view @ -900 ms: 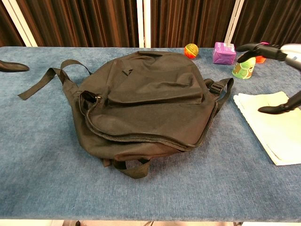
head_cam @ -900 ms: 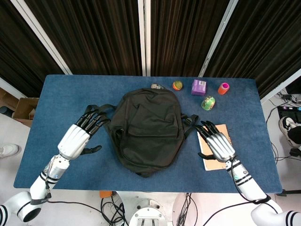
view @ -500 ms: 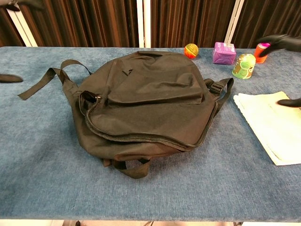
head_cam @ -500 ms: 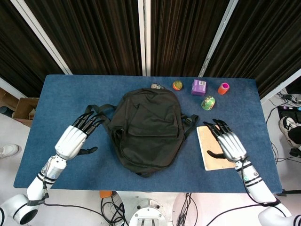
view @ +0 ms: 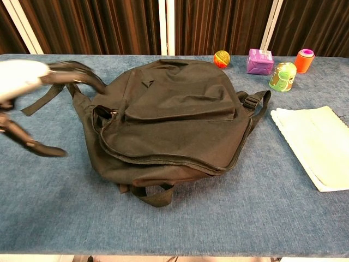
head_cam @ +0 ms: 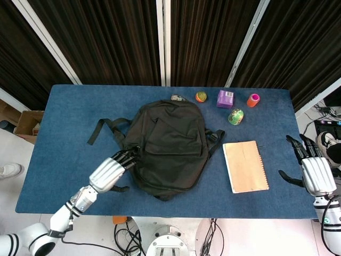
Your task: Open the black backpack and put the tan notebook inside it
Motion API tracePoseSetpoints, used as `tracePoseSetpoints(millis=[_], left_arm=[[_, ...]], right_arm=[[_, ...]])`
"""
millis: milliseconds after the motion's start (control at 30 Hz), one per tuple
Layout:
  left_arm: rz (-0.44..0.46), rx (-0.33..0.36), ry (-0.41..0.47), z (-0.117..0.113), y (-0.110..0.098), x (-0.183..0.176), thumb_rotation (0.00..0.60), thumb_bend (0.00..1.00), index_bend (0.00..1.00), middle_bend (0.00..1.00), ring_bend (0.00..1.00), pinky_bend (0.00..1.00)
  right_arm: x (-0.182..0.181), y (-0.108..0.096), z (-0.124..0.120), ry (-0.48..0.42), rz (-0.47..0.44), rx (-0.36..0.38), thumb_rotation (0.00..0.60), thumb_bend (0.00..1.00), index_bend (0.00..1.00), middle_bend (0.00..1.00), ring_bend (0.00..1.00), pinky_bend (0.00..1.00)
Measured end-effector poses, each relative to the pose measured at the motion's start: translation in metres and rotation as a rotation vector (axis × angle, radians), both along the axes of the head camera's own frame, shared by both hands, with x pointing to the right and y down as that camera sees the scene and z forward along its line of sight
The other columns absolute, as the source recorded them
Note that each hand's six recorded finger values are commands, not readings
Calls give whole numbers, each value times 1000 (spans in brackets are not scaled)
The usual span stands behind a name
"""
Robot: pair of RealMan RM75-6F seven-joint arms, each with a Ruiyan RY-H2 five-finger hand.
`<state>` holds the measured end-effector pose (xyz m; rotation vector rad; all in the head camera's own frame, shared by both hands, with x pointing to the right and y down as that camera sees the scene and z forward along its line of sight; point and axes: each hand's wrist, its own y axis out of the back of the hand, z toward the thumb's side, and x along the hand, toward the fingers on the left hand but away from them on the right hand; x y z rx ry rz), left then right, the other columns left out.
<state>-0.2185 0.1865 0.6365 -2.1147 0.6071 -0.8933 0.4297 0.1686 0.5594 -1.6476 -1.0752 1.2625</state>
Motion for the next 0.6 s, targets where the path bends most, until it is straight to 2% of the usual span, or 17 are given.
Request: tracePoseSetpoints(millis=[267, 433, 600], left_arm=[[137, -81, 37, 10, 3, 73, 600, 84, 237, 184, 74, 174], [144, -139, 66, 15, 1, 101, 600, 156, 269, 222, 103, 205], [132, -157, 64, 22, -6, 115, 600, 187, 292, 264, 131, 221]], right_arm=[[-4, 1, -1, -8, -9, 10, 600, 141, 81, 199, 0, 131], [-2, 3, 3, -8, 0, 1, 600, 141, 82, 198, 0, 131], [-1, 5, 5, -13, 10, 1, 600, 141, 76, 195, 0, 131]])
